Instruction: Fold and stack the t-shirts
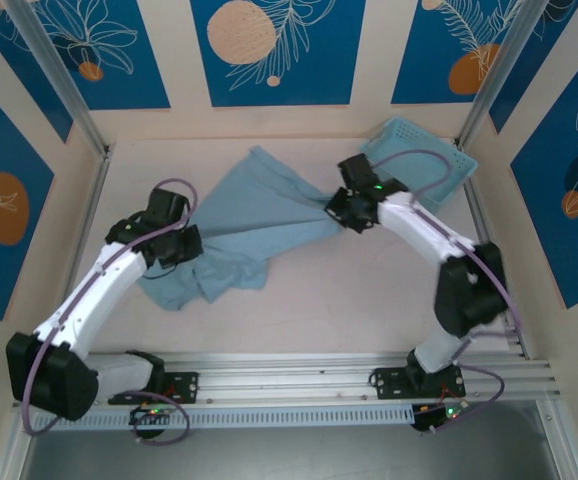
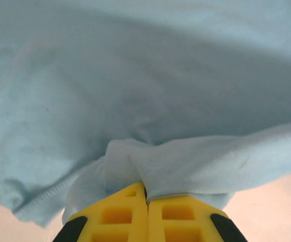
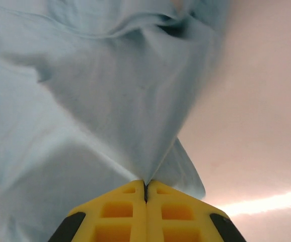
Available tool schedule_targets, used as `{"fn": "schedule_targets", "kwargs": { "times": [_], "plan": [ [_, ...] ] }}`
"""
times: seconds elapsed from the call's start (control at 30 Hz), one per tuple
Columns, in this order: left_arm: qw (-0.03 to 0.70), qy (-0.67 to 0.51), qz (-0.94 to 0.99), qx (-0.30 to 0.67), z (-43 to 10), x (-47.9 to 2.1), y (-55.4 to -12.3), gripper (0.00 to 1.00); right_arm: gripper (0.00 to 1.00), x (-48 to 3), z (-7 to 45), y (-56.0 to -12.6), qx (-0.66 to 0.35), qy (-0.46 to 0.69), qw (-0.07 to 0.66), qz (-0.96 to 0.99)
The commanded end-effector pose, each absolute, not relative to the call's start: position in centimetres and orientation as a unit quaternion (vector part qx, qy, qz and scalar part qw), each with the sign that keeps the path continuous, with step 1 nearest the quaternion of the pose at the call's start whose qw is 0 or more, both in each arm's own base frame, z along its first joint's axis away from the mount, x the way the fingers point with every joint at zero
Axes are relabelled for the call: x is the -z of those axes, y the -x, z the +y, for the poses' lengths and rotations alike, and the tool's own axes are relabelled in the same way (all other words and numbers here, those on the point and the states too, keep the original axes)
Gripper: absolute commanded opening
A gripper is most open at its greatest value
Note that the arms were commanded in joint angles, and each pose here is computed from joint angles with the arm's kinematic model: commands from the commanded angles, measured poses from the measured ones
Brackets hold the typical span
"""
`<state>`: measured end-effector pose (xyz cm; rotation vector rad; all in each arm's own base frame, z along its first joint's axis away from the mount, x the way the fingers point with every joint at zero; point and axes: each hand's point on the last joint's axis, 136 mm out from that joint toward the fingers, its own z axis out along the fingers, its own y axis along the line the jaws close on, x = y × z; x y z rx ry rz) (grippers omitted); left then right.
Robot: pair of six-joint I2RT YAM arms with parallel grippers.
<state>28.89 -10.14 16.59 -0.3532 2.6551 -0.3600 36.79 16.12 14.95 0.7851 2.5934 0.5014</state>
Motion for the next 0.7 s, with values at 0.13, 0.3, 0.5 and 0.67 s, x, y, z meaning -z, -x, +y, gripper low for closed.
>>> {"fn": "schedule_targets", "kwargs": {
  "times": [0.13, 0.3, 0.5, 0.67],
  "plan": [
    [0.196, 0.052, 0.955, 0.218, -15.8, -17.9, -34.6, 0.00, 0.00, -14.9, 10.4, -27.6, -0.098, -0.322, 0.146, 0.930],
    [0.126, 0.047, 0.973, 0.186, -16.2, -14.1, -36.1, 0.00, 0.00, -13.3, 8.5, -29.9, -0.086, -0.327, 0.146, 0.930],
    [0.150, 0.031, 0.974, 0.167, -17.3, -11.9, -42.4, 0.00, 0.00, -9.7, 6.8, -34.7, -0.045, -0.311, 0.123, 0.941],
    [0.158, 0.035, 0.980, 0.118, -16.8, -10.9, -46.1, 0.17, 0.00, -7.4, 7.9, -37.0, -0.054, -0.307, 0.070, 0.948]
  ]
}}
